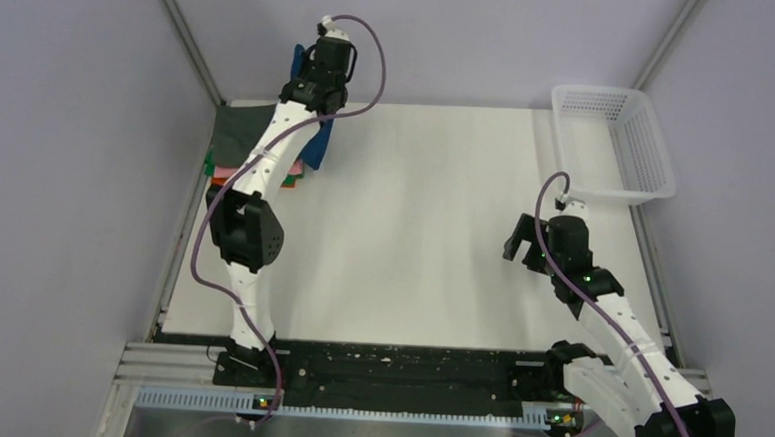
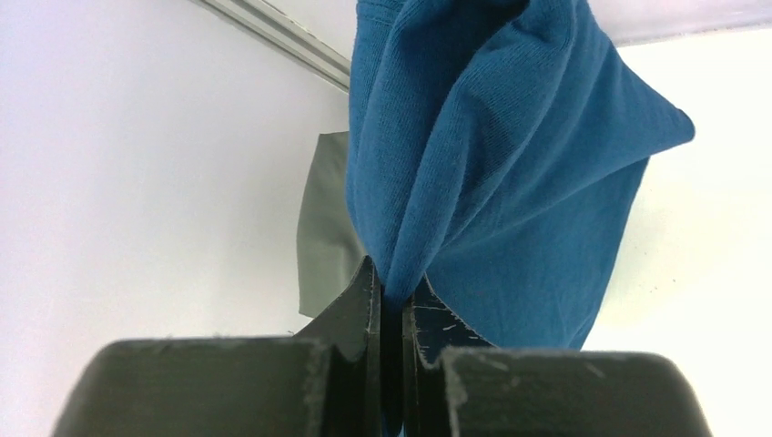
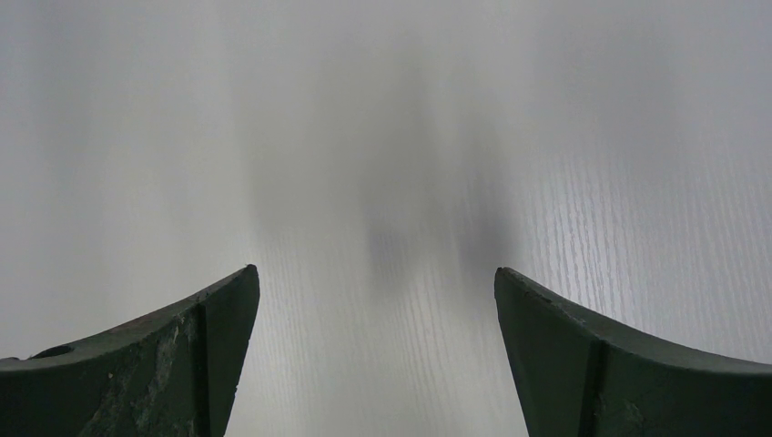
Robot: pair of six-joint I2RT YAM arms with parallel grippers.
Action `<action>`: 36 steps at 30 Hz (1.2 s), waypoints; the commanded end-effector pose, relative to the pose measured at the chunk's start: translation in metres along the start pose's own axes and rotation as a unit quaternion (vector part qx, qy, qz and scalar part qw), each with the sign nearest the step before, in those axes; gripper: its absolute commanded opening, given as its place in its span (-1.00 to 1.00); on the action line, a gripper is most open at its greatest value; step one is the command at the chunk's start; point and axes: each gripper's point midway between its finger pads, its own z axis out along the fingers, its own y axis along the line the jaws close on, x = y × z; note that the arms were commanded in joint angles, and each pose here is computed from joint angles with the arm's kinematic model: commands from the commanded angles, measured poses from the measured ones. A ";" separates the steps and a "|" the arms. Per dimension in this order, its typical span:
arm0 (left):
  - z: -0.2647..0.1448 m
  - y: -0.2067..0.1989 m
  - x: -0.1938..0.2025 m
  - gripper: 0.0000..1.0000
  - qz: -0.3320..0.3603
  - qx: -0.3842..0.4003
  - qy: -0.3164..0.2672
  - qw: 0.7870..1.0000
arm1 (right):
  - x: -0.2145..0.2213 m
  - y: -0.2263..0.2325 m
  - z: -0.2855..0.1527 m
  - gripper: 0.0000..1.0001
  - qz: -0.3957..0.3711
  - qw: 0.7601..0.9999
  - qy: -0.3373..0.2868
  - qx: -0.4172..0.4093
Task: Fold and stack the t-shirts
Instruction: Put the neatly folded tshirt into the corner of the board with the left arm
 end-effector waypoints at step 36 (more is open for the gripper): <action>0.121 0.111 0.048 -1.00 -0.074 -0.111 0.016 0.991 | -0.022 -0.008 0.010 0.97 0.014 0.998 -0.038 0.042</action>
